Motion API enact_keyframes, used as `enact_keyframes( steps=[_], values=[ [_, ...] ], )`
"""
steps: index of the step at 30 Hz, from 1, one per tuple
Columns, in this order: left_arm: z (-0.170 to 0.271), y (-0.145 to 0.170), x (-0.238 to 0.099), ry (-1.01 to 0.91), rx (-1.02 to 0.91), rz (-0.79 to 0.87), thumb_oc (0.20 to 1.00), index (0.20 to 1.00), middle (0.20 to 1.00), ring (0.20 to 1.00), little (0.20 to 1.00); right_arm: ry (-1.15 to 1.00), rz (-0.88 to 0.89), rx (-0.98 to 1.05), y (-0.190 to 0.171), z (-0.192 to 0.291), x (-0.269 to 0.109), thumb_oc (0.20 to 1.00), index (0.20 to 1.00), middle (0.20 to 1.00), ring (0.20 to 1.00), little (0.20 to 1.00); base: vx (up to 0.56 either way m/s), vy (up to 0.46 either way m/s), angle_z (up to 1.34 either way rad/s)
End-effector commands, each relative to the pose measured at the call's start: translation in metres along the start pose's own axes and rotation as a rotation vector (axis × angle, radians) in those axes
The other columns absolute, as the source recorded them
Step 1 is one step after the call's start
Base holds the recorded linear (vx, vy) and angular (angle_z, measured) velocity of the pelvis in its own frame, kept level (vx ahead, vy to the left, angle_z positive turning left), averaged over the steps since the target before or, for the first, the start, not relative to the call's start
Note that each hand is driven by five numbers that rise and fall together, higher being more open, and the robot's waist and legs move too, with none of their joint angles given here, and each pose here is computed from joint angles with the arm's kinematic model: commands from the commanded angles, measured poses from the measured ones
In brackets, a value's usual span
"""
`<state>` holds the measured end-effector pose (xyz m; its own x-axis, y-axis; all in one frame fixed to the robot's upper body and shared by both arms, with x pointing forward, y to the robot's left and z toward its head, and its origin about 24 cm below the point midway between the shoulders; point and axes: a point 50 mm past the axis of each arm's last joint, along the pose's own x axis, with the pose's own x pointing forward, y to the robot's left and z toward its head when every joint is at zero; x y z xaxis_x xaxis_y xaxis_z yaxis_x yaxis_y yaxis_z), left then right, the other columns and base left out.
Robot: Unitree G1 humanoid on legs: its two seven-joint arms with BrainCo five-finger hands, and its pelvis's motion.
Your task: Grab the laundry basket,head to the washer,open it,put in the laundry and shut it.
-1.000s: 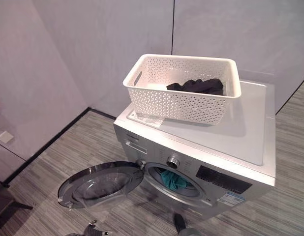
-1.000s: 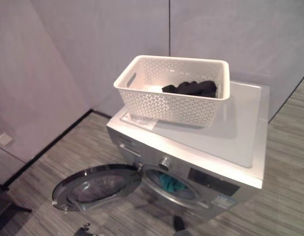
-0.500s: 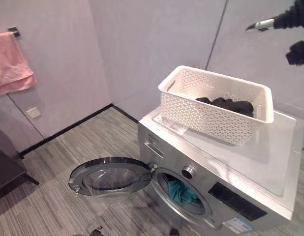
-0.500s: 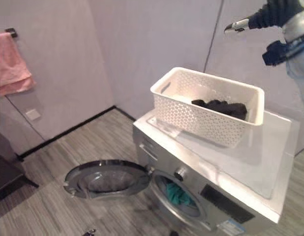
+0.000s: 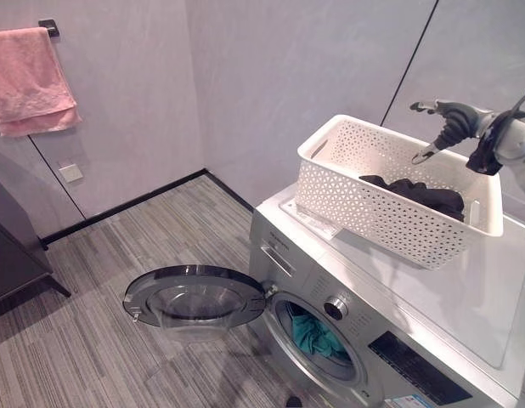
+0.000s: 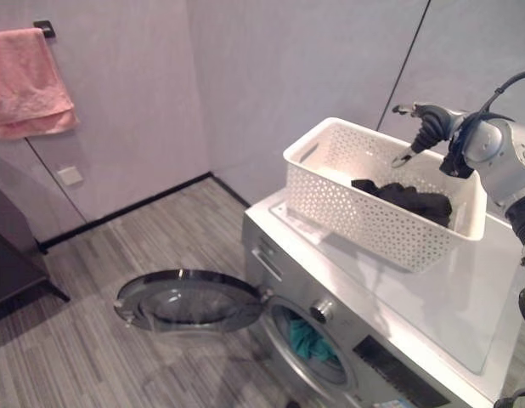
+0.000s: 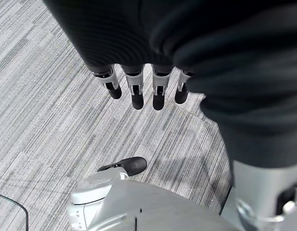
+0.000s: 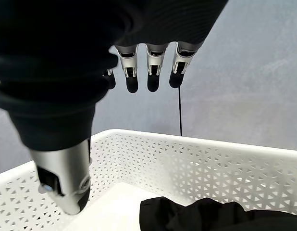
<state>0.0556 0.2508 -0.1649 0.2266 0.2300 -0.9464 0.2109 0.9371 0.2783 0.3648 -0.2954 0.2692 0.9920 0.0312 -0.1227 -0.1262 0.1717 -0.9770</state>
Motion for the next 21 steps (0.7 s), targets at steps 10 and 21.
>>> enact_keyframes(
  steps=[10, 21],
  values=[
    [-0.009, 0.064, -0.006, 0.033, -0.165, 0.167, 1.000, 1.000, 1.000, 1.000, 1.000, 0.056, 0.021, 0.009, -0.010, -0.024, -0.018, 1.000, 1.000, 1.000, 1.000, 1.000, 0.00, -0.018, 0.00],
    [0.003, 0.078, -0.007, -0.010, -0.172, 0.195, 1.000, 1.000, 1.000, 1.000, 1.000, 0.128, 0.131, -0.035, 0.019, -0.041, -0.019, 1.000, 1.000, 1.000, 1.000, 1.000, -0.03, -0.040, 0.03]
  ],
)
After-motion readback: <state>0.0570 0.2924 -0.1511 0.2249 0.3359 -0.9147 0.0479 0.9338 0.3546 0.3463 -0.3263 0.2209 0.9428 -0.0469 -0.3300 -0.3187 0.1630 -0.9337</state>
